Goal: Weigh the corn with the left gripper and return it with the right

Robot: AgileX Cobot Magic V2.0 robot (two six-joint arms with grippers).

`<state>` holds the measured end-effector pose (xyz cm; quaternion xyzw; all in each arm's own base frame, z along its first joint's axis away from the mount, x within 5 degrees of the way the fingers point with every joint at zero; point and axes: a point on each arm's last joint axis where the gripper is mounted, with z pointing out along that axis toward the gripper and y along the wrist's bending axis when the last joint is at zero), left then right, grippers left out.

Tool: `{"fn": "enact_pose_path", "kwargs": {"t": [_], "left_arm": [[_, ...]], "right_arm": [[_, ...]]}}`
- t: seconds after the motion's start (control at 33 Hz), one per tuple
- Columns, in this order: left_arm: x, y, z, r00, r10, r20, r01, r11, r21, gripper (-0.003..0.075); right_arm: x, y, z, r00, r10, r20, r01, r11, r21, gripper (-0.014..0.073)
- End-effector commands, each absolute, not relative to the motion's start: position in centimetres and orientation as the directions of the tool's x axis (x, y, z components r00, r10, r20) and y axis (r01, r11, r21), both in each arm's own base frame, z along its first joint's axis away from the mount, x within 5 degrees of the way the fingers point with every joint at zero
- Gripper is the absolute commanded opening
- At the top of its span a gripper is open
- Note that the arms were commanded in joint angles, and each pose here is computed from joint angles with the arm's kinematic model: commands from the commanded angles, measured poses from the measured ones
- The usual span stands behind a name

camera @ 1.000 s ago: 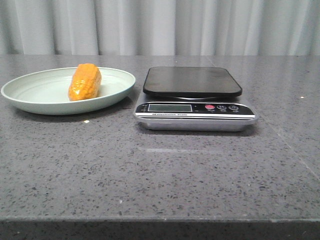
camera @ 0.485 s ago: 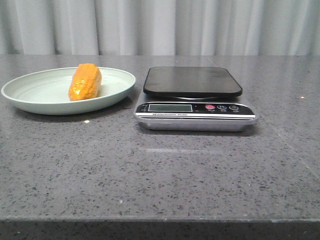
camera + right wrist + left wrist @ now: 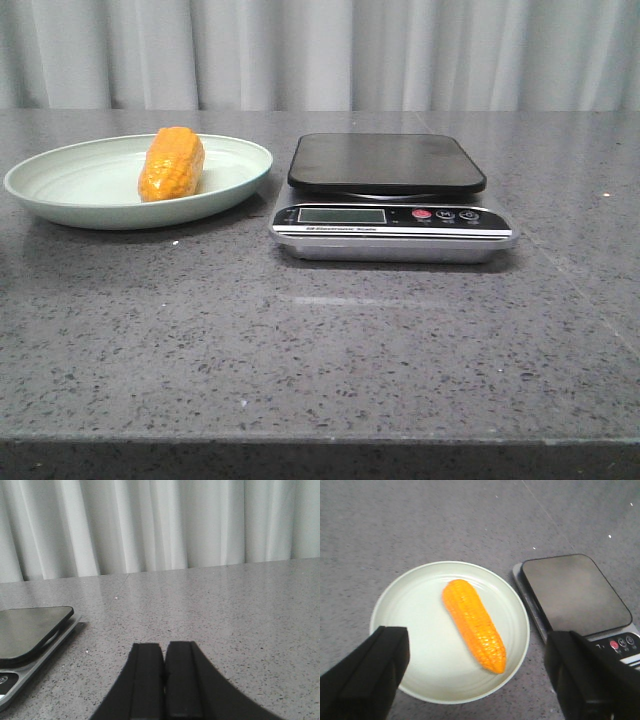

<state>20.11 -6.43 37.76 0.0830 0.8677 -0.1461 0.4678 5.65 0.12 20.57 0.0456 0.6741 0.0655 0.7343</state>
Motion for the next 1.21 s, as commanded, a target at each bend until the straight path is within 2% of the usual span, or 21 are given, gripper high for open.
{"fn": "enact_pose_path", "kwargs": {"t": [0.0,0.09,0.33,0.61,1.09,1.18], "left_arm": [[22.4,-8.8,39.1,-0.522,0.028,-0.853,0.345,0.921,-0.180,0.0597],[24.7,-10.6,38.6,-0.572,0.100,-0.814,0.357,0.924,-0.138,0.0596],[29.6,-13.7,36.8,-0.739,0.206,-0.641,0.278,0.960,-0.012,0.0596],[32.3,-14.5,36.1,-0.864,0.097,-0.494,0.118,0.993,-0.011,0.0596],[34.1,-14.3,32.9,-0.928,-0.069,-0.365,-0.063,0.998,-0.027,0.0594],[34.6,-14.0,32.3,-0.936,-0.091,-0.340,-0.083,0.996,-0.039,0.0564]], "right_arm": [[5.4,0.1,21.7,0.187,0.155,-0.970,-0.045,0.988,0.149,0.0148],[5.4,0.1,21.7,0.187,0.155,-0.970,-0.045,0.988,0.149,0.0148],[5.4,0.1,21.7,0.187,0.155,-0.970,-0.045,0.988,0.149,0.0148],[5.3,0.1,21.7,0.188,0.155,-0.970,-0.045,0.988,0.149,0.0148],[5.3,0.1,21.7,0.188,0.155,-0.970,-0.045,0.988,0.149,0.0148],[5.3,0.1,21.7,0.188,0.155,-0.970,-0.045,0.988,0.149,0.0148]]}}
